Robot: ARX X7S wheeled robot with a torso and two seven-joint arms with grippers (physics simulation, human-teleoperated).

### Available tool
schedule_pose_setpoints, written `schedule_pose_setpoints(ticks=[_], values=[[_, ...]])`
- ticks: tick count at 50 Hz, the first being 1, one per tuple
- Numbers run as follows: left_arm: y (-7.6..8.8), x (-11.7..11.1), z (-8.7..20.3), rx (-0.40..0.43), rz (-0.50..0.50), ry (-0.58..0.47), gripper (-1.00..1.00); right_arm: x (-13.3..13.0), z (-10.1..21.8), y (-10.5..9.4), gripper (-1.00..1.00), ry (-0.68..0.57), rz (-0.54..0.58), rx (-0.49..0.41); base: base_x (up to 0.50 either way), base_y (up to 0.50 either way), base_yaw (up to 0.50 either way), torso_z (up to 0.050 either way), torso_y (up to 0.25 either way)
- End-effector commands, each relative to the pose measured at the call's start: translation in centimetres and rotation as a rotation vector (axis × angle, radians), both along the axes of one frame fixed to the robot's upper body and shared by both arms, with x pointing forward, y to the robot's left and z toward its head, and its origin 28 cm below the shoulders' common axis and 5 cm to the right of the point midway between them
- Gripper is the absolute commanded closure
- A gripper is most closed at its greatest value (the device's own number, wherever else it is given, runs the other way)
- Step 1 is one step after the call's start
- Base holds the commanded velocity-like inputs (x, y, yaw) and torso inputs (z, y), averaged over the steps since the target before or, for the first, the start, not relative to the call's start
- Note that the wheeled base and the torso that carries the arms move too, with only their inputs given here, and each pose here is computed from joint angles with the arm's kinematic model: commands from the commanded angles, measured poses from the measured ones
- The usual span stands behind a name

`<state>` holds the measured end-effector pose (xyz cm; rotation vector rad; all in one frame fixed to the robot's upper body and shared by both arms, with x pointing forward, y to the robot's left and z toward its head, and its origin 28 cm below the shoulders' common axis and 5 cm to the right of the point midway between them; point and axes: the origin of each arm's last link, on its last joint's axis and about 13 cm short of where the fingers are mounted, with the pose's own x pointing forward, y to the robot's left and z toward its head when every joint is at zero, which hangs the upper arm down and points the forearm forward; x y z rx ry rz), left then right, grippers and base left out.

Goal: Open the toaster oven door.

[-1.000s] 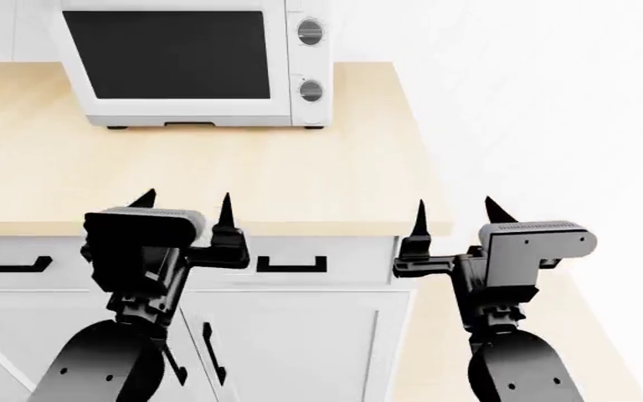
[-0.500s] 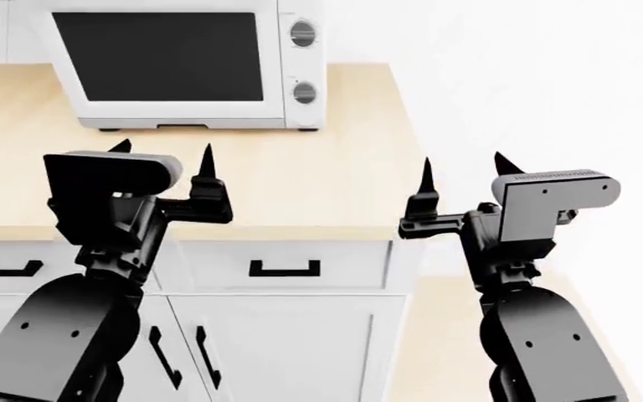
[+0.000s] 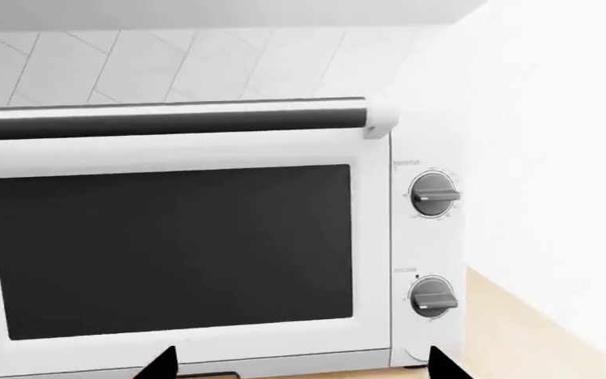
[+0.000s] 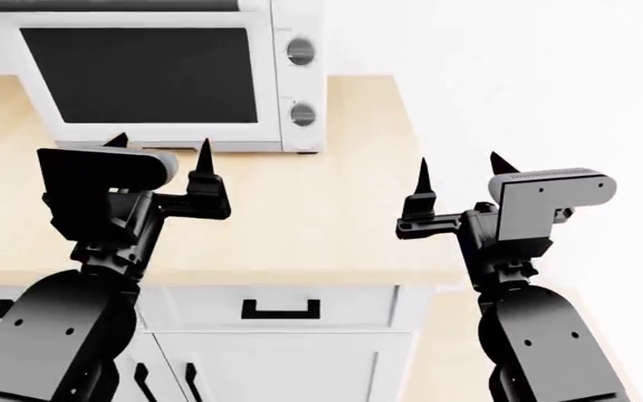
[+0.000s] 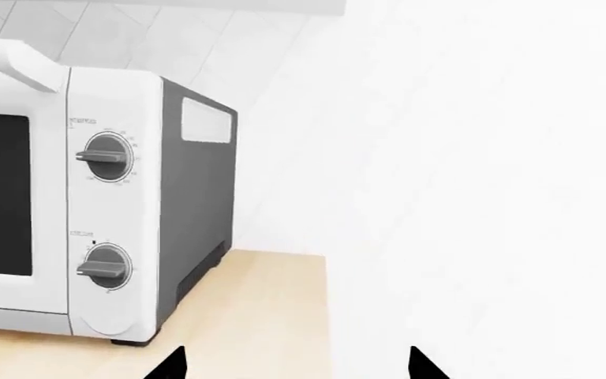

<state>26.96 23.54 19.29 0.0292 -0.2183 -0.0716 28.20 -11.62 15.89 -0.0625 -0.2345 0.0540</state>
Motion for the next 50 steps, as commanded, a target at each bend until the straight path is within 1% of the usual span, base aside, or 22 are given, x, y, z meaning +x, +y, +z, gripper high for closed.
schedule_pose_setpoints(ticks=[1,27,30,31,36,40,42,44,48,50], values=[[-0.1,0.0,0.0,0.003,-0.004,-0.001,-1.0,0.0,-0.1,0.0,-1.0,0.002,0.0,0.001,0.27,0.0,0.0,0.0,0.0],[-0.1,-0.2,-0.2,0.022,-0.008,0.001,-1.0,-0.1,-0.3,0.0,-1.0,0.009,0.008,0.008,0.3,0.0,0.0,0.0,0.0],[0.0,-0.5,-0.2,0.051,-0.024,-0.004,-1.0,-0.2,-0.2,0.0,-1.0,0.0,0.003,0.015,0.0,0.0,0.0,0.0,0.005],[0.0,-0.6,-0.1,0.077,-0.033,-0.011,-1.0,-0.2,-0.3,0.0,-1.0,0.0,0.003,0.016,0.0,0.0,0.0,0.0,0.0],[0.8,-1.4,0.7,0.296,-0.084,-0.047,-1.0,-0.2,-0.2,-0.1,-1.0,-0.001,0.004,0.021,0.0,0.0,0.0,0.0,0.0],[1.7,-1.9,1.9,0.49,-0.098,-0.068,-1.0,-0.2,-0.4,0.0,-1.0,0.001,0.008,0.025,0.0,0.0,0.0,0.0,0.0],[2.4,-2.1,2.8,0.591,-0.096,-0.079,-1.0,-0.2,-0.4,0.0,-1.0,0.002,0.01,0.027,0.0,0.0,0.0,0.0,0.0],[2.8,-2.1,3.4,0.642,-0.094,-0.087,-1.0,-0.2,-0.4,0.1,-1.0,0.002,0.011,0.028,0.0,0.0,0.0,0.0,0.0],[4.2,-2.7,6.5,0.855,-0.111,-0.1,-1.0,-0.2,-0.4,0.2,-1.0,0.001,0.018,0.033,0.0,0.0,0.0,0.0,0.0],[4.6,-3.0,7.5,0.938,-0.124,-0.094,-1.0,-0.2,-0.4,0.2,-1.0,-0.001,0.02,0.035,0.0,0.0,0.0,0.0,0.0]])
